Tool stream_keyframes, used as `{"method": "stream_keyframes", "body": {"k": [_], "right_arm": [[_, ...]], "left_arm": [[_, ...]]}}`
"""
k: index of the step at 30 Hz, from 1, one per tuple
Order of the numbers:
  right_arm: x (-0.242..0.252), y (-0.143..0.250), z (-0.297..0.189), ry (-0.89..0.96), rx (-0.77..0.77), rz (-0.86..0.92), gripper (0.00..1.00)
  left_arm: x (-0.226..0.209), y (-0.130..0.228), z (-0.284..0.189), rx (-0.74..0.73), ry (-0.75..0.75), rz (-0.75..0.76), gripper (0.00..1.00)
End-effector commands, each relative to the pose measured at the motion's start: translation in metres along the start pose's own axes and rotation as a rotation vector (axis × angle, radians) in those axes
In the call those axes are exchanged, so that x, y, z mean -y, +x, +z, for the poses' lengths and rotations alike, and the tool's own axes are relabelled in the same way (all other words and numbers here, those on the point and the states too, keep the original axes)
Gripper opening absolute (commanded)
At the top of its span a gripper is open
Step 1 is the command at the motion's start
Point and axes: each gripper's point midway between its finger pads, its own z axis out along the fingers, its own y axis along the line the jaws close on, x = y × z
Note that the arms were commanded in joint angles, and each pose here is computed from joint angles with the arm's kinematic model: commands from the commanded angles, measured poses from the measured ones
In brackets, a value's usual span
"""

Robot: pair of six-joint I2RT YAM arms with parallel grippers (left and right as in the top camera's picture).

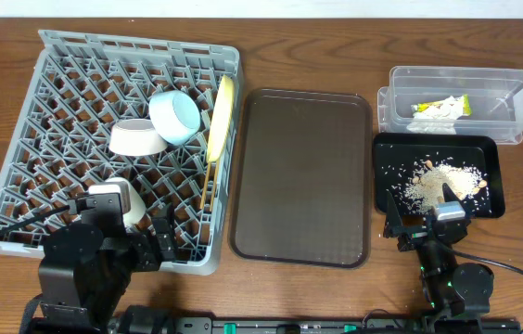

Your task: Sort waste into correct bins and load items into the dishwasher

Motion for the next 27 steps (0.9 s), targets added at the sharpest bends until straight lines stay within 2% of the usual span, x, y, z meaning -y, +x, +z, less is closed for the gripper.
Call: {"method": "stream_keyframes", "body": {"k": [1,18,23,27], "right_arm": [[-0.005,0.0,0.0,-0.024,0.001,-0.016,0.99],[-0.005,0.0,0.0,-0.024,0.001,-0.016,0.99],[-0.005,0.0,0.0,-0.024,0.001,-0.016,0.99],[-0.005,0.0,0.0,-0.024,0.001,-0.016,0.99]], "left_arm": [[-0.001,-0.001,-0.001,0.005,-0.006,0.011,0.96],[-0.001,-0.001,-0.001,0.005,-0.006,0.011,0.96],[-0.007,0.011,0.003,0.006,-0.024,0.07,0.96],[-0.011,0.027,0.026,0.064,-0.017,0.088,0.96]]}}
